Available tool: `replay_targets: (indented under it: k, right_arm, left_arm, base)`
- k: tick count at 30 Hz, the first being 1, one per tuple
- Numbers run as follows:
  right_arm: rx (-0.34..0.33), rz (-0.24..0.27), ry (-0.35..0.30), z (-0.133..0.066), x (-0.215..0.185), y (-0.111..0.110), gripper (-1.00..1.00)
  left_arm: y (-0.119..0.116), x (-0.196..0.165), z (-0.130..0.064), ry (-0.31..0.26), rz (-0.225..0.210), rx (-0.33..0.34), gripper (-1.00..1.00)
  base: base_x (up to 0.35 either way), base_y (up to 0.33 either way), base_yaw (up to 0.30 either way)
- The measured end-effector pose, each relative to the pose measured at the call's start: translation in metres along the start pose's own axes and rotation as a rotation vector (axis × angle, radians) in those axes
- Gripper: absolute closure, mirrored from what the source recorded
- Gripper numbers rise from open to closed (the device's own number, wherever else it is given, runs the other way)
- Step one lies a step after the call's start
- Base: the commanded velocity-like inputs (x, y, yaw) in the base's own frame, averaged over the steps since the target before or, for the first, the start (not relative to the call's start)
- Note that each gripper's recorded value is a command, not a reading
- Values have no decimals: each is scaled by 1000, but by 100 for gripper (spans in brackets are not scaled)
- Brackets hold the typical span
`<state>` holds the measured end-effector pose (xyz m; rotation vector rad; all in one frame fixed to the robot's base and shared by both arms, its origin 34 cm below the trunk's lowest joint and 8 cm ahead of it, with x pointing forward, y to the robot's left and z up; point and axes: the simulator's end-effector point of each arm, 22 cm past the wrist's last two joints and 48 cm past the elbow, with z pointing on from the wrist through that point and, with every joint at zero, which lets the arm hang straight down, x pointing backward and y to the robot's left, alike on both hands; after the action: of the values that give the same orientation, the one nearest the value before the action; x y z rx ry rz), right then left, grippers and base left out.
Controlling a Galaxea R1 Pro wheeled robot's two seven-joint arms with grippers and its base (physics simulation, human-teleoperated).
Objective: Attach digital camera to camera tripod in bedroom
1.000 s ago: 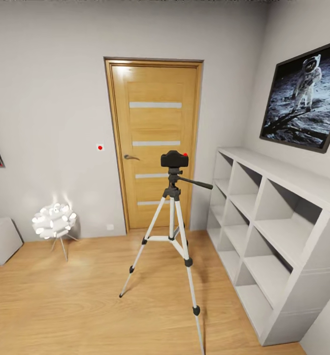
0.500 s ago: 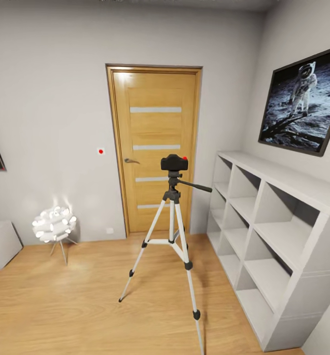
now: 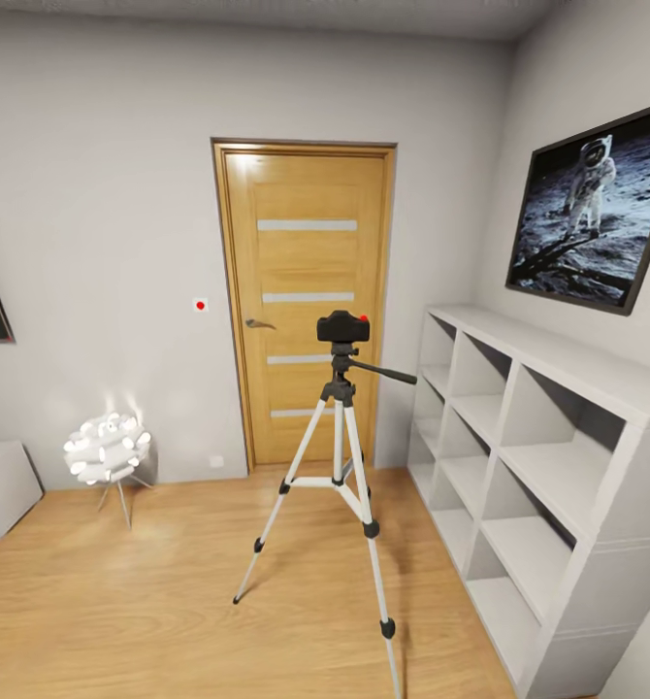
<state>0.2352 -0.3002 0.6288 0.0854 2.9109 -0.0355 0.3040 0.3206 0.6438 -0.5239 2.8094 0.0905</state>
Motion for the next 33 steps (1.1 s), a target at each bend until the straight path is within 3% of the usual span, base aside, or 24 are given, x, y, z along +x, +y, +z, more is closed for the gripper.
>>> replay_targets:
  k: [33]
  right_arm:
    - [6, -1, -34, -2, -14, -5, -100]
  left_arm:
    - [-4, -15, -4, -36, -4, 12, -100]
  base:
    - [0, 0, 0]
